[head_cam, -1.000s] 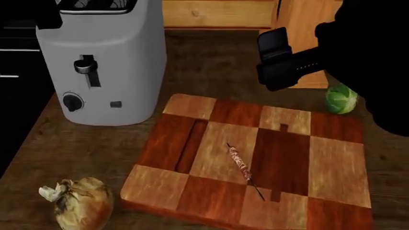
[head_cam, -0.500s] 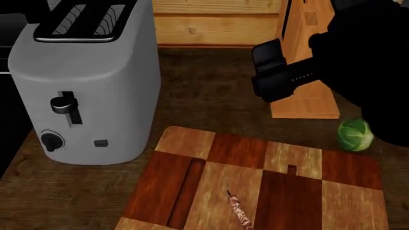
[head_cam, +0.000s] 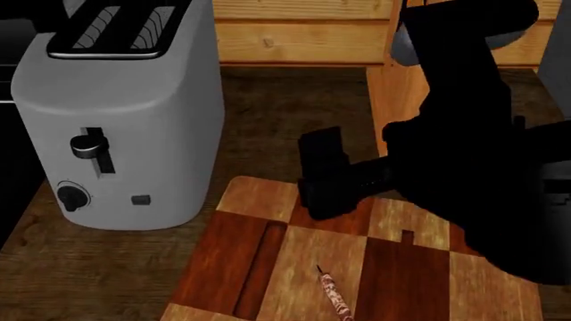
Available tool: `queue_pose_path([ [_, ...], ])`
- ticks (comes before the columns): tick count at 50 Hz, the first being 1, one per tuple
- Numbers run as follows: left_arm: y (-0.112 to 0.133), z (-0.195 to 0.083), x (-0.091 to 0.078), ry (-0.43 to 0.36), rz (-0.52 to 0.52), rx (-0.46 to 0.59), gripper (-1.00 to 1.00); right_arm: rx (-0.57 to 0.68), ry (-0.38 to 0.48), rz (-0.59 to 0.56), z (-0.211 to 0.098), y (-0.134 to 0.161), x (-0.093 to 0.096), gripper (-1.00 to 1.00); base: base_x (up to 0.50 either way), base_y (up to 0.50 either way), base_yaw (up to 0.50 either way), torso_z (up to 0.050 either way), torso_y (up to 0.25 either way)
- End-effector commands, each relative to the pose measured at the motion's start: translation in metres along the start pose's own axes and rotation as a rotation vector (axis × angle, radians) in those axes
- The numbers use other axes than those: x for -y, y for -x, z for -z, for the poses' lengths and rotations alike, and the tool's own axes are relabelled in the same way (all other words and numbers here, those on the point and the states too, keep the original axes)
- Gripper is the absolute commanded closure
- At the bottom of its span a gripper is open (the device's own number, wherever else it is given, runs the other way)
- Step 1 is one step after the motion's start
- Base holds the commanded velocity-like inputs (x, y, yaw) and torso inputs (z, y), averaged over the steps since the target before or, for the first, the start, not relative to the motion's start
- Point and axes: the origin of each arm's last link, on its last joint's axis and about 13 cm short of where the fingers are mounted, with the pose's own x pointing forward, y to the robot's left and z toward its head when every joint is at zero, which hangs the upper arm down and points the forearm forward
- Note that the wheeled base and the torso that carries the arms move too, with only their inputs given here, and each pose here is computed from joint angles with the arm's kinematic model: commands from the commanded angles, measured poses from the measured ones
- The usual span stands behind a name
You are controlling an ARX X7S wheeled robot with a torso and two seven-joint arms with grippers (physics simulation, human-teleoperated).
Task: Clear the non-vegetable object off the cutting board and place the vegetables onto it.
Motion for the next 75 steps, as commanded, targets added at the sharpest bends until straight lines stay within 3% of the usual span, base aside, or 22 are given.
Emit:
queue_pose_path([
  [1, 0.000, -0.001, -0.002, 0.003, -0.005, 0.006, -1.00, -0.139, -0.060, -0.104, 0.017, 0.009, -0.012, -1.00, 0.00, 0.00, 0.00, 0.000, 0.000],
  [25, -0.002, -0.010, -0.001, 0.012, -0.003, 0.025, -1.00, -0.399, -0.028, -0.132, 0.023, 0.013, -0.013, -1.00, 0.00, 0.00, 0.00, 0.000, 0.000],
  [75, -0.003, 0.000, -0.001, 0.007, 0.005, 0.014, -1.00, -0.513, -0.034, -0.140, 0.056, -0.014, 0.001, -1.00, 0.00, 0.00, 0.00, 0.000, 0.000],
])
